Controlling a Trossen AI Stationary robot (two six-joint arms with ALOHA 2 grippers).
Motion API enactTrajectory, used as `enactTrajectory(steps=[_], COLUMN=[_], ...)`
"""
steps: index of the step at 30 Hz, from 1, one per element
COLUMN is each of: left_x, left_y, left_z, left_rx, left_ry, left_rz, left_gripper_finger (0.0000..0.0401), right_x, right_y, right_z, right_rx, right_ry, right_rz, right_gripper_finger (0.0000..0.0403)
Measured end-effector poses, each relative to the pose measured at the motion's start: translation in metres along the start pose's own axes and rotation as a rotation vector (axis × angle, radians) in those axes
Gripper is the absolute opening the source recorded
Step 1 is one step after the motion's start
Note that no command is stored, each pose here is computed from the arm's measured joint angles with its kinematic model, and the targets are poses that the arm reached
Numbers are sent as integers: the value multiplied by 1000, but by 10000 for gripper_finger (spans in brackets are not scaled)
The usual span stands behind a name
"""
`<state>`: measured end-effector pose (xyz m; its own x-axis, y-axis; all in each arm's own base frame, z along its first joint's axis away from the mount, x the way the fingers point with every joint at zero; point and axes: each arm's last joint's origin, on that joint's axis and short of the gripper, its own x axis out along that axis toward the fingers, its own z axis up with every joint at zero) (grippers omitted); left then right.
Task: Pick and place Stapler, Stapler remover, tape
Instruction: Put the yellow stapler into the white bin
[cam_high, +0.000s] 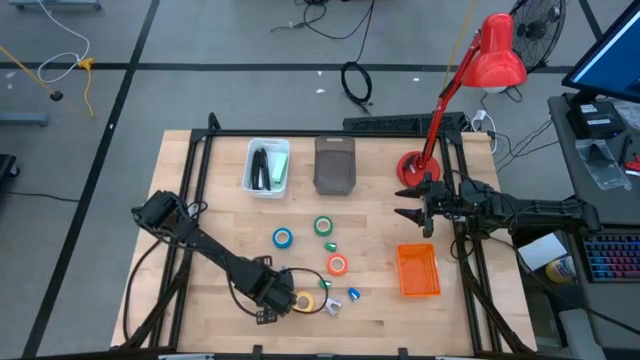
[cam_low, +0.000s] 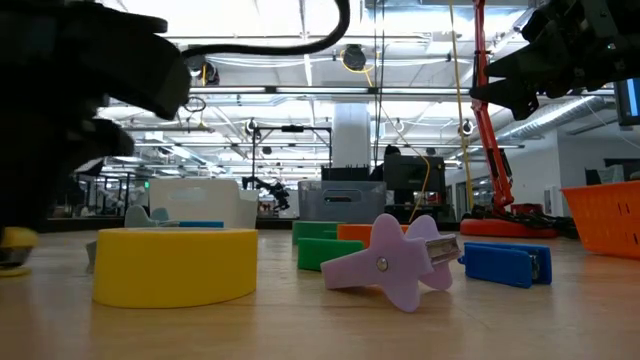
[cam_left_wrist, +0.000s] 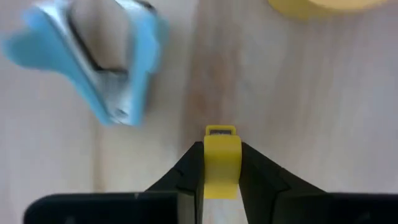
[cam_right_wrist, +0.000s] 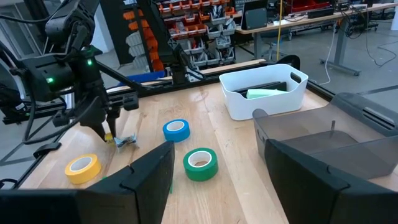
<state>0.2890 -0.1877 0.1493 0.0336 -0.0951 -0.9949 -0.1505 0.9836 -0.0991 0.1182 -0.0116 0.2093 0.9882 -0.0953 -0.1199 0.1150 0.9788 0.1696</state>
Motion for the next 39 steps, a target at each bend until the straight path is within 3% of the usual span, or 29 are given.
enactTrajectory(steps=[4,8,12,16,22,27,33,39], left_x=[-5,-23,-57,-95,-144,-170,-181,-189], left_y=[1,6,16,36,82,125,185,248], left_z=[-7,-16,-24,-32,-43,-40,-23,0], left_rx=[-58,-102,-159,-304,-528,-620,-658,-600], left_ry=[100,135,68,-63,-343,-552,-579,-604], left_rz=[-43,-34,-40,5,155,315,509,589], left_gripper_finger=[90,78,69,69,75,74,75,78], right_x=[0,0,0,0,0,0,0,0], right_y=[0,0,0,0,0,0,0,0], right_z=[0,0,0,0,0,0,0,0], right_rx=[0,0,0,0,0,0,0,0], right_ry=[0,0,0,0,0,0,0,0], right_rz=[0,0,-1,-1,-1,-1,0,0], right_gripper_finger=[242,242,242,242,242,242,242,242])
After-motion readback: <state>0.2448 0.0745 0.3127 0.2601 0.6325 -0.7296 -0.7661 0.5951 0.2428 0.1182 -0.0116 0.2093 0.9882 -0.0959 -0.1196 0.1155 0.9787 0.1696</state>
